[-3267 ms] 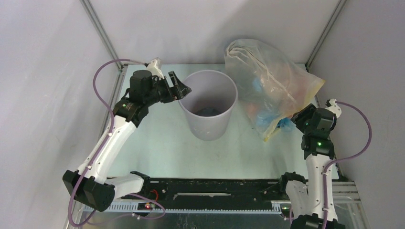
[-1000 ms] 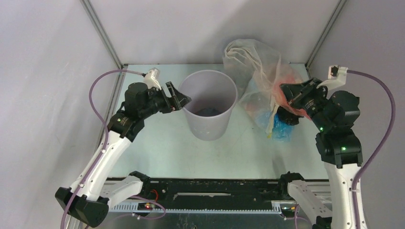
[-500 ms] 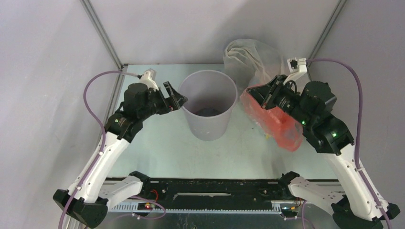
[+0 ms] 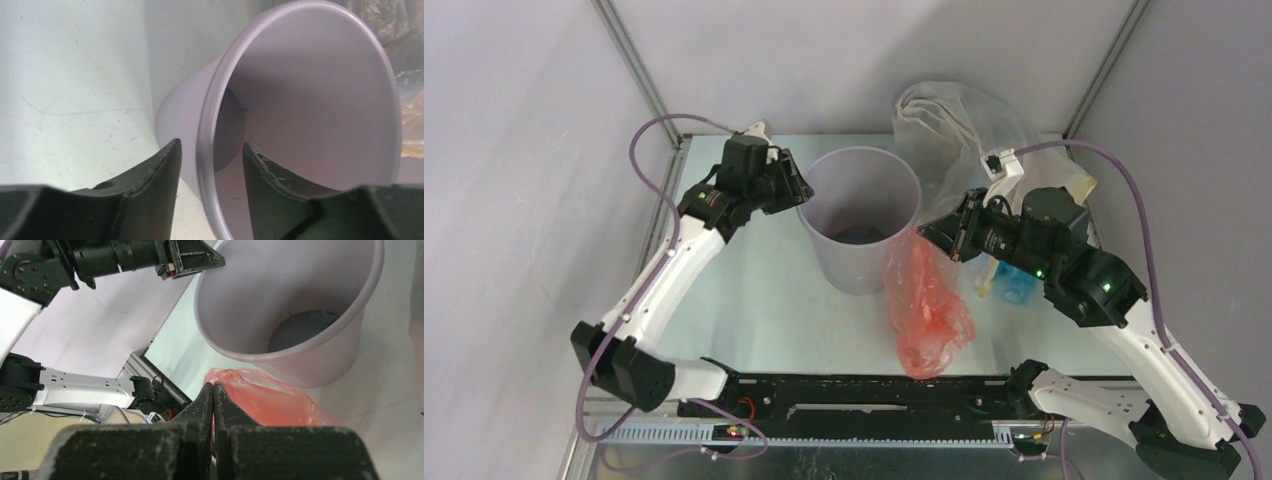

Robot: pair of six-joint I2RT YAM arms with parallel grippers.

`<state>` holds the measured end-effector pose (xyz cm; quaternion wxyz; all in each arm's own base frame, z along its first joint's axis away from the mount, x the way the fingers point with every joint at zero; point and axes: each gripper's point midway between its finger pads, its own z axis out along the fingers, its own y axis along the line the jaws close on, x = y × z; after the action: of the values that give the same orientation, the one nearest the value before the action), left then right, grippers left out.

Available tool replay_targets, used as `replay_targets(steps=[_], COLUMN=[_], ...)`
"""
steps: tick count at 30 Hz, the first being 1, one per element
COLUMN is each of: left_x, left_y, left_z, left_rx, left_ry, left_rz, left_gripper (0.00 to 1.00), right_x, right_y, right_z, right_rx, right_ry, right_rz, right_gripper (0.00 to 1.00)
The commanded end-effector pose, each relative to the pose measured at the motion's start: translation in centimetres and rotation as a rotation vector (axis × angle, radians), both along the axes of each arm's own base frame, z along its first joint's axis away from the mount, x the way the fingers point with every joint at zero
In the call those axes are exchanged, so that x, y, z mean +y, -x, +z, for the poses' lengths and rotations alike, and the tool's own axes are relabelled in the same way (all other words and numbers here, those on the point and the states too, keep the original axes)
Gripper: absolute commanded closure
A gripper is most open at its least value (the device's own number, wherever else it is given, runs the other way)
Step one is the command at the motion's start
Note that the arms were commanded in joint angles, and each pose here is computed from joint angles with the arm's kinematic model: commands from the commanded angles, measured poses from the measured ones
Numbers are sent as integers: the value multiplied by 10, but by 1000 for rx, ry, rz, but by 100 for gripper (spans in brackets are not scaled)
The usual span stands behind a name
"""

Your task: Put the trash bags into the trash bin

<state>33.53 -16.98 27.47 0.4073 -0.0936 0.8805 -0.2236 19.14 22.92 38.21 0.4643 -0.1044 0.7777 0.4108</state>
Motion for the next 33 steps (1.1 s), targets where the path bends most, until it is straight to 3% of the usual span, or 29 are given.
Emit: replay_targets(steps=[1, 4, 9, 12, 20, 22, 24, 25, 27, 30, 33], left_x=[0, 2, 30, 45, 53, 48, 41, 38, 35, 35, 34], left_y=[-17, -28, -55, -76, -122, -127, -126, -124, -117, -97, -73], left_z=[17, 17, 28, 37, 49, 50, 53, 55, 58, 70, 74], left_rx=[-37, -28, -29, -36, -67, -70, -73, -75, -78, -95, -100], left_ry=[-43, -83, -143, -113, -69, -54, -34, -28, -14, 20, 55], left_rz=[-5, 11, 112, 158, 178, 159, 112, 94, 76, 69, 65], left_gripper=[54, 75, 95, 99, 98, 91, 73, 62, 43, 24, 14], right_x=[-9, -12, -4, 15, 77, 88, 92, 90, 82, 52, 18], right_y=[5, 6, 5, -1, -4, -2, 0, 0, 0, -4, -7], right_z=[5, 1, -9, -3, 22, 20, 16, 14, 7, -10, -33], right_rx=[-27, -24, -11, -27, -84, -90, -93, -93, -86, -64, -19], right_ry=[-17, -13, -7, -37, -64, -36, -11, 3, 41, 133, 174], right_rz=[-24, -32, -2, 55, 221, 252, 266, 259, 232, 129, 21], right_gripper=[100, 100, 100, 100, 100, 98, 72, 54, 34, 26, 25])
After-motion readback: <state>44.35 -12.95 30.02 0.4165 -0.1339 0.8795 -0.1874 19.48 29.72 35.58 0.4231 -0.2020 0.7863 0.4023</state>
